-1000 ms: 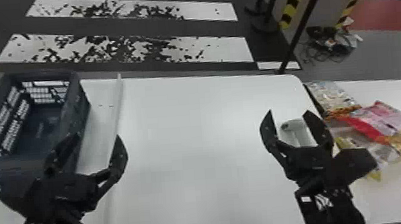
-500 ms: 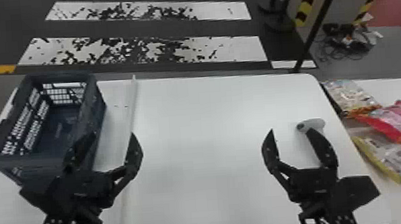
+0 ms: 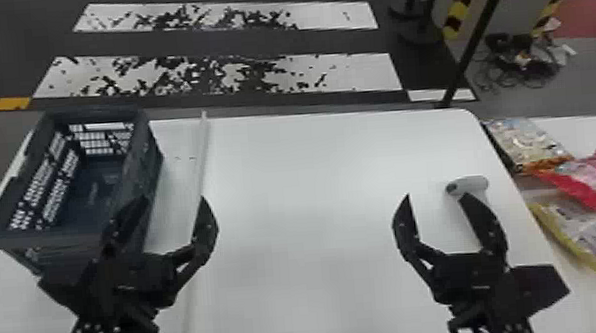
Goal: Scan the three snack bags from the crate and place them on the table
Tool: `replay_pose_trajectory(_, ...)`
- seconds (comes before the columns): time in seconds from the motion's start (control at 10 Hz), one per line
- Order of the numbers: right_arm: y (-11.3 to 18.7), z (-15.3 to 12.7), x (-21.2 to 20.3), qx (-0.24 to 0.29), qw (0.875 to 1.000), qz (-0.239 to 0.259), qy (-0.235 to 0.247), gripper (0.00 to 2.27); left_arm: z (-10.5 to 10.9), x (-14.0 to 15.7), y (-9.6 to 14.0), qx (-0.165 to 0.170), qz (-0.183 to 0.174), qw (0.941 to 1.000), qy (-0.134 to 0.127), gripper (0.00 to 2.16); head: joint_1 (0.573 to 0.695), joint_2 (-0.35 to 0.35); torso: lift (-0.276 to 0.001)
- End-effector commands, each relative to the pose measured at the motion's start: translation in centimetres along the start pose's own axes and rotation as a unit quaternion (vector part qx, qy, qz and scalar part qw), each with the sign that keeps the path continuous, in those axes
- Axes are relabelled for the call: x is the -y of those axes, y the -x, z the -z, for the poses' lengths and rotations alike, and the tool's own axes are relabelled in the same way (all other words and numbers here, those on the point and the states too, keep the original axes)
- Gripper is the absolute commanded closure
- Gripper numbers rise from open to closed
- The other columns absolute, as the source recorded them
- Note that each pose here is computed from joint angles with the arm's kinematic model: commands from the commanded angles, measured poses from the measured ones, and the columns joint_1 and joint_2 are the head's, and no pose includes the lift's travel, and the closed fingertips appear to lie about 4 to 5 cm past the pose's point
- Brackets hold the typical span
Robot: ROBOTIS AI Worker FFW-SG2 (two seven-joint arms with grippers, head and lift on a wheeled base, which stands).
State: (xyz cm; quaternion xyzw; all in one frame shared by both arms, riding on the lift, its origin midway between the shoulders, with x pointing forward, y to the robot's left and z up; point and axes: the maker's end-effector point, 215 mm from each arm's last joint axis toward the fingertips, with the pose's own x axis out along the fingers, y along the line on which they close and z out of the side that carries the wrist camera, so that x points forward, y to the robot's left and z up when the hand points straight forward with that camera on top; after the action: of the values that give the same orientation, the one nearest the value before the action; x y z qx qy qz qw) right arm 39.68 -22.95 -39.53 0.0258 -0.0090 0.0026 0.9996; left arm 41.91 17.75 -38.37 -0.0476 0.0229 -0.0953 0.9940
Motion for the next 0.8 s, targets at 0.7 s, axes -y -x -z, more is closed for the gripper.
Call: replay_pose_trajectory(0.7, 0.14, 0.27, 0.33, -0.004, 1.0, 0.006, 0.001, 0.07, 0.16, 0.56, 0.0, -0.002, 0.003, 1.0, -0.003, 0.04, 0.695, -0.082, -0.062)
